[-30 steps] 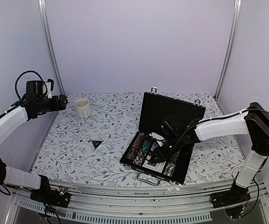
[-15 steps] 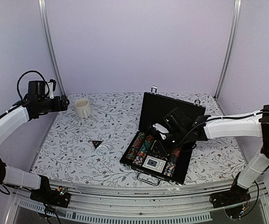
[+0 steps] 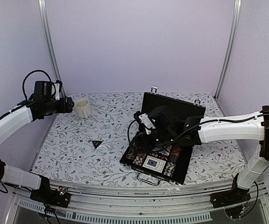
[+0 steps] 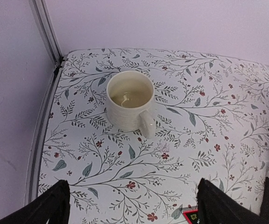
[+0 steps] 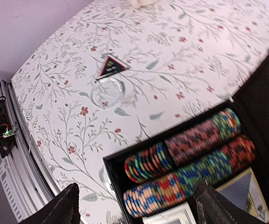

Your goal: Pack up texas hold em set

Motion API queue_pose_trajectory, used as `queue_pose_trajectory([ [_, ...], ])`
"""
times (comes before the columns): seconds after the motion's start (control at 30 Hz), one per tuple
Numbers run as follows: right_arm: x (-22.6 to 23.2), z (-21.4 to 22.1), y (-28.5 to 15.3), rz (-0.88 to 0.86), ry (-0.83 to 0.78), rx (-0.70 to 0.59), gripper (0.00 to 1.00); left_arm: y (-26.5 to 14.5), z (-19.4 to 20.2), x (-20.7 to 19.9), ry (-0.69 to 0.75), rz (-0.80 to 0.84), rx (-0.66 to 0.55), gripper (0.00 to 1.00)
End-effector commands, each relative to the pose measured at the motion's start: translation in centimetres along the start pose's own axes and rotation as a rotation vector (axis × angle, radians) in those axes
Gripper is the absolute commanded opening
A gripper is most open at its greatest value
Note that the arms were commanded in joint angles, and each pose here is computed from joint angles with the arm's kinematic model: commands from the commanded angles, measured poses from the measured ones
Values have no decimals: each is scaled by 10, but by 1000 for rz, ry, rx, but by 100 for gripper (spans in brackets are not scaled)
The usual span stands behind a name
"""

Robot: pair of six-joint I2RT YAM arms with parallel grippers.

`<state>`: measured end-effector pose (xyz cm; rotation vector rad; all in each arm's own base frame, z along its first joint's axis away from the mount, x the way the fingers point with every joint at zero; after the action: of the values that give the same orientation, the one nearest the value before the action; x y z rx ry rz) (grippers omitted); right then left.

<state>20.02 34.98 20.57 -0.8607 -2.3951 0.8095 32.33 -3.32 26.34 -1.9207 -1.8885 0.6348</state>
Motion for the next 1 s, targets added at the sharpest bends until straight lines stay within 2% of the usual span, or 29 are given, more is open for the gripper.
queue_pose_trajectory([
  [0.0,34,-17,29,-59,-34,-86,87,3,8,-11,46,2,26,95],
  [0.1,46,-21,53,-124,-56,-72,88,2,10,-22,74,26,26,94],
  [0.43,73,-10,130,-93,-211,26,89,6,12,-24,88,-3,43,95],
  [0.73,80,10,188,-21,-324,146,89,7,13,-23,89,-27,48,95],
  [0.97,74,14,210,110,-358,178,89,8,14,-22,87,-37,54,95],
])
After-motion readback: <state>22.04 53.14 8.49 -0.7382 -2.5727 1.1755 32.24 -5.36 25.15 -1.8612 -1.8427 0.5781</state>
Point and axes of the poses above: each gripper's point midway between its finger pads, its own y axis out along the fingers, its own x axis along the line the jaws close on, z = x × y, the point moved 8 cm from there along -y, back along the fingers, and after that the axes turned 1 degree about -y, right-handed, at the moved point
